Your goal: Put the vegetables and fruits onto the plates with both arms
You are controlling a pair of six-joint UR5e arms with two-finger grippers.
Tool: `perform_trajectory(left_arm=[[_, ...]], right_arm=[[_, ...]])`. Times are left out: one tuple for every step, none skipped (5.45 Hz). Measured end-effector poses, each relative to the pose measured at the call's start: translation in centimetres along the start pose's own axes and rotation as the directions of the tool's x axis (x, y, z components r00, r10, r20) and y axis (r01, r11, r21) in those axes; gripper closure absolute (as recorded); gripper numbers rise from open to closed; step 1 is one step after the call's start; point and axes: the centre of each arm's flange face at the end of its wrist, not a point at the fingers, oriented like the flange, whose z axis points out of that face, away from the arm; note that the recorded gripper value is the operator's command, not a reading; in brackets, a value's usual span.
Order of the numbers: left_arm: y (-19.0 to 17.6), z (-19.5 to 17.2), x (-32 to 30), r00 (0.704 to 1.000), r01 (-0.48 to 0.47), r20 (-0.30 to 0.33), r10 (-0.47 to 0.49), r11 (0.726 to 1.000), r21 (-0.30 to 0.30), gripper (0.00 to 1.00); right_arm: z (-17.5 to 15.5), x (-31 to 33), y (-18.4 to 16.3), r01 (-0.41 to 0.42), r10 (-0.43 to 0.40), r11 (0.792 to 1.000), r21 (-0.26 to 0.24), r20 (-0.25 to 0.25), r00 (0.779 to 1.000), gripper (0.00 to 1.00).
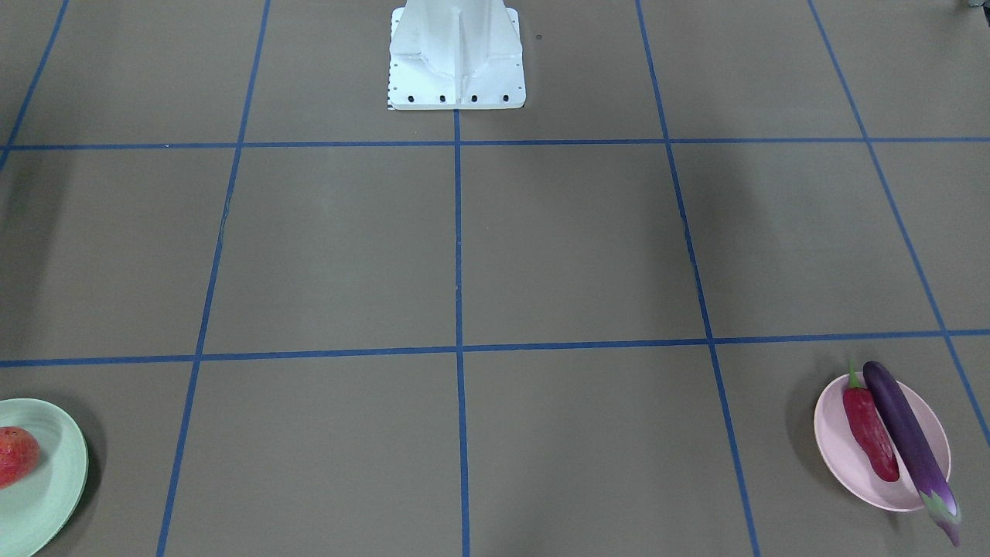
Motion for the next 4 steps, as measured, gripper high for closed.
perform_trajectory(left_arm=[[-0.07, -0.02, 0.02, 1.000, -0.002, 0.000, 0.002, 1.000, 0.001, 0.00], [-0.12, -0.08, 0.07, 1.000, -0.005, 0.000, 0.005, 1.000, 0.003, 0.00], [-0.14, -0.14, 0.04, 1.000, -0.007, 0.009, 0.006, 1.000, 0.005, 0.00], [-0.15, -0.17, -0.07, 1.000, -0.007, 0.023, 0.007, 1.000, 0.006, 0.00]], right_arm=[[0.02, 0.01, 0.00, 0.000, 0.000, 1.000, 0.000, 0.001, 1.000, 0.00], [0.03, 0.02, 0.01, 0.000, 0.000, 1.000, -0.001, 0.001, 1.000, 0.00], [0.04, 0.03, 0.01, 0.000, 0.000, 1.000, -0.001, 0.002, 1.000, 0.00], [0.04, 0.02, 0.01, -0.001, 0.001, 1.000, -0.001, 0.002, 1.000, 0.00]])
